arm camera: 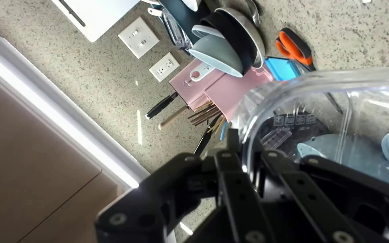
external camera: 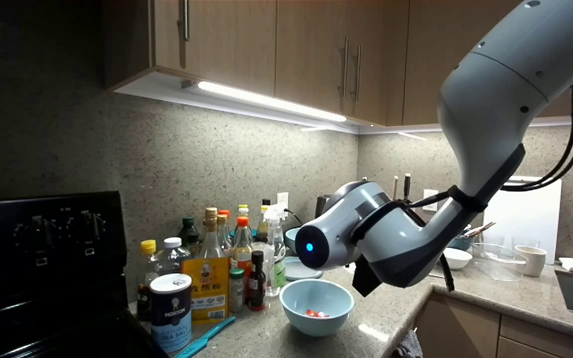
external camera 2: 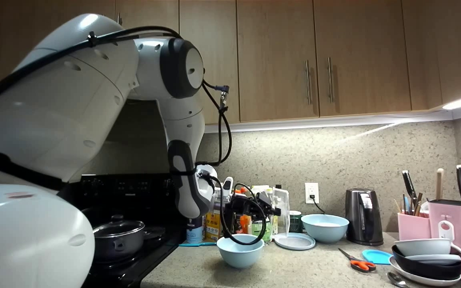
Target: Pour the contents from the clear bowl into the blue bowl
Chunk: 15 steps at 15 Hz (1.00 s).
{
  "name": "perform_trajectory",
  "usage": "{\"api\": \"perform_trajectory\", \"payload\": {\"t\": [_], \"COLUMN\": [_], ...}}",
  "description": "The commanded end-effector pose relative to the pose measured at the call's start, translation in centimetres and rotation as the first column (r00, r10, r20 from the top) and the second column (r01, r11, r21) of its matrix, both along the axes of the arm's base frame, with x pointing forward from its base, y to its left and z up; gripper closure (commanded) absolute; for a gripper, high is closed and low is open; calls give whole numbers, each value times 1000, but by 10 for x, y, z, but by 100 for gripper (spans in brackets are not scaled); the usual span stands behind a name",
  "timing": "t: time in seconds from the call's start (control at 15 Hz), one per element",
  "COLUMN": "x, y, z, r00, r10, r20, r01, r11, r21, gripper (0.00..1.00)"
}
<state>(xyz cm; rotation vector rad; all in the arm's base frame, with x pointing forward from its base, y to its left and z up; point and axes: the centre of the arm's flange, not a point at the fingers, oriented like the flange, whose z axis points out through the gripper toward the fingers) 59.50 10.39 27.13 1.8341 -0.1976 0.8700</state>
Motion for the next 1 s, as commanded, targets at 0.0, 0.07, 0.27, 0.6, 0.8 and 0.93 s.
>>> {"api": "perform_trajectory", "payload": {"t": [0.0, 0.07, 0.27, 0.6, 0.8, 0.93], "x": [-1, -1, 1, 21, 23, 23], "y": [0, -5, -29, -74, -82, -91], "z": [0, 2, 2, -6, -14, -17], "r00": [1000, 1000, 1000, 995, 999, 999], "r10": [1, 2, 27, 97, 38, 18], "r20": [0, 0, 11, -27, -29, -34], "r01": [-1, -2, -28, -81, -25, -4], "r11": [1000, 999, 988, 927, 930, 930], "r21": [2, 34, 153, 367, 367, 368], "gripper": [97, 97, 97, 97, 97, 93]}}
